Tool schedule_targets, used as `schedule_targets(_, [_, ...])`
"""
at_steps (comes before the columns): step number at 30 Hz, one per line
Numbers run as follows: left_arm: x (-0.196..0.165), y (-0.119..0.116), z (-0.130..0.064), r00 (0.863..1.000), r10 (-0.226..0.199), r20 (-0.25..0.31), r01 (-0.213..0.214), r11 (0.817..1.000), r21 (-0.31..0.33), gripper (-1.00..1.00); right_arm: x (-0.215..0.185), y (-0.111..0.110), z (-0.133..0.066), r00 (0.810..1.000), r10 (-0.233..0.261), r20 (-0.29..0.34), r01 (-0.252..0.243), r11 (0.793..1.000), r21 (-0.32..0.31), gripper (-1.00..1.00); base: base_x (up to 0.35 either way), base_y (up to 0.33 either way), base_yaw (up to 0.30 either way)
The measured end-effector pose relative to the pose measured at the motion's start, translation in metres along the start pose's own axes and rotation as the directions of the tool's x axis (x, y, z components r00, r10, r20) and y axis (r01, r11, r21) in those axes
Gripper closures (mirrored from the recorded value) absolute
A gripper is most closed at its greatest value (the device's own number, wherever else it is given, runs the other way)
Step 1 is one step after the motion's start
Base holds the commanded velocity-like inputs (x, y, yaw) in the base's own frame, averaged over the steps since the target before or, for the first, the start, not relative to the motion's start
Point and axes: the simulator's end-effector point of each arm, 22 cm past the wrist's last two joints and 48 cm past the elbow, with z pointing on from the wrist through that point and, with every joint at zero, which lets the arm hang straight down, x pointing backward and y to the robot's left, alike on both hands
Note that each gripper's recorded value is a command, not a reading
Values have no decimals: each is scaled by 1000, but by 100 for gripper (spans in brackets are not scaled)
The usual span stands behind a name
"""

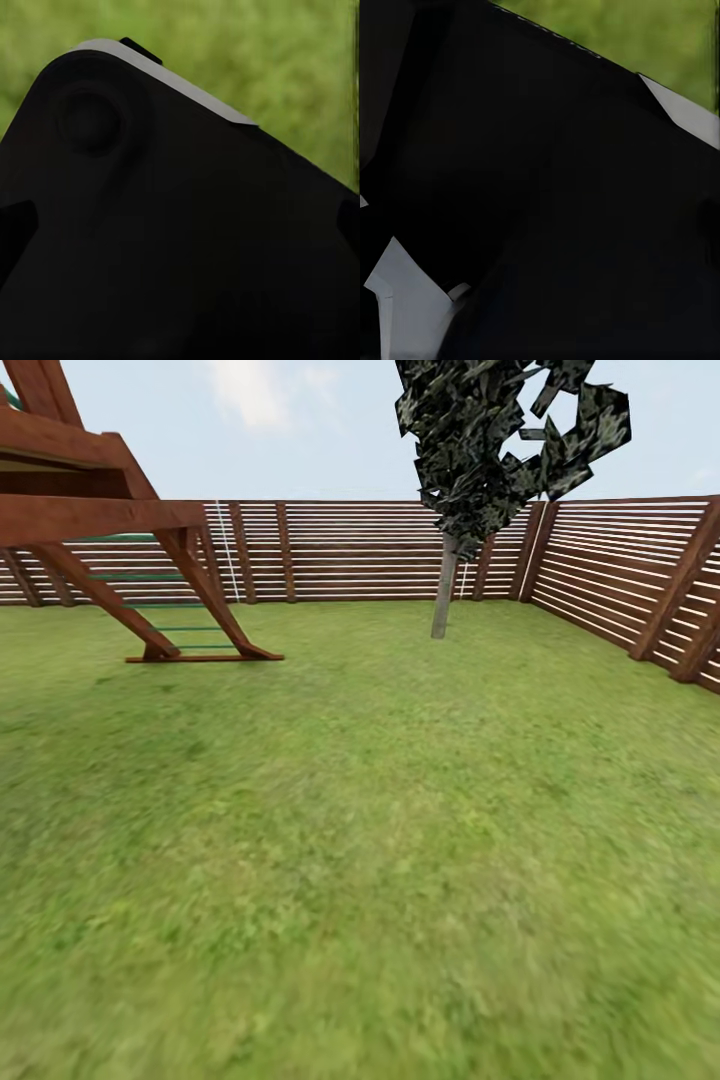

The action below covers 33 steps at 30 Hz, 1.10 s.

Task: Take the three Easter eggs out of the wicker basket on the lawn in the garden, then place them on the lawn next to a single tree (choose any tree) so that all three eggs are next to the same tree and none are left in the basket.

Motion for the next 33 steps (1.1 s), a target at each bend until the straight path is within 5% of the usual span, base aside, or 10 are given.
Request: schedule_targets(33, [0,0,0,1000,0,0,0,1000,0,-100,0,0,0,1000,0,0,0,1000,0,-100,343,0,0])
